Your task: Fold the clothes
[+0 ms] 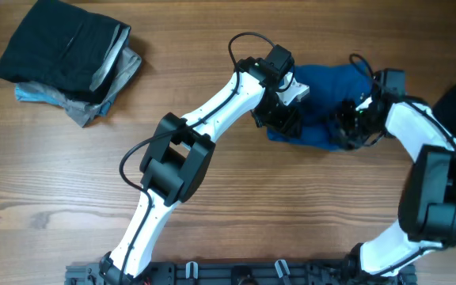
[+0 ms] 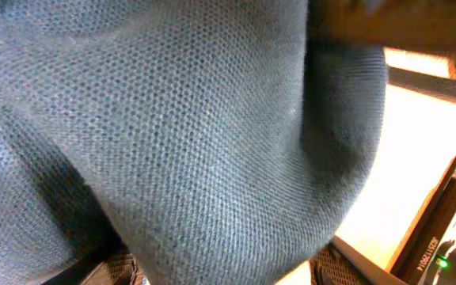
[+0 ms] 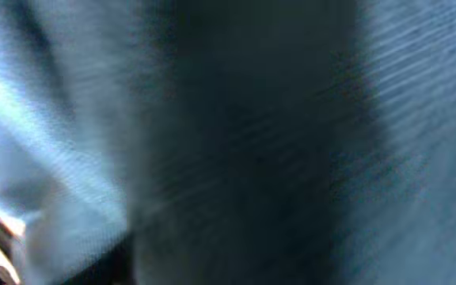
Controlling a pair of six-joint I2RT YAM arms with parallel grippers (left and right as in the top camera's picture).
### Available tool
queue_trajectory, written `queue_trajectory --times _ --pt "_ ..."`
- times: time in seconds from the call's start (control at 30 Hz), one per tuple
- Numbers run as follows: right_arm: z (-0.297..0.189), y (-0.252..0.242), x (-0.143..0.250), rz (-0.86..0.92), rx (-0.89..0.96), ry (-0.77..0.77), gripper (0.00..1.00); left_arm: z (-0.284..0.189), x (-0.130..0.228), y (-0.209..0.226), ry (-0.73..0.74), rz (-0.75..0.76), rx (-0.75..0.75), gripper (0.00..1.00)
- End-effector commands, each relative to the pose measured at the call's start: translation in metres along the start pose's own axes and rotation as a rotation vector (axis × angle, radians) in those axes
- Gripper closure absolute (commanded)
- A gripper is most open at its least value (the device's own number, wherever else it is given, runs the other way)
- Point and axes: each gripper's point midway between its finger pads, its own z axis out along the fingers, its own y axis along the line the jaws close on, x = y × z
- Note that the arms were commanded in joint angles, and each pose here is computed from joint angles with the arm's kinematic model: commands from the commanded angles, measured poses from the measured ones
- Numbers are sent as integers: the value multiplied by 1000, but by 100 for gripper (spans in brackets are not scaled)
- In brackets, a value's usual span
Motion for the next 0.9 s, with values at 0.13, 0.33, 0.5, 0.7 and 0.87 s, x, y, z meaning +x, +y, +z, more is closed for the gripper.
queue_trajectory --times 0.13,0.33,0.5,0.7,0.87 --pt "-44 56 -4 -381 -220 -94 96 4 2 8 15 8 -15 36" --pt "-71 55 -19 -469 -140 -255 96 4 4 11 21 4 -34 36" --pt "-59 26 -35 -433 1 -309 96 4 4 11 21 4 -34 35" --pt "-44 0 -38 -412 104 -288 26 4 5 11 26 1 -34 27" --pt "-67 42 -6 -550 -153 -192 62 -16 8 8 26 -24 -25 30"
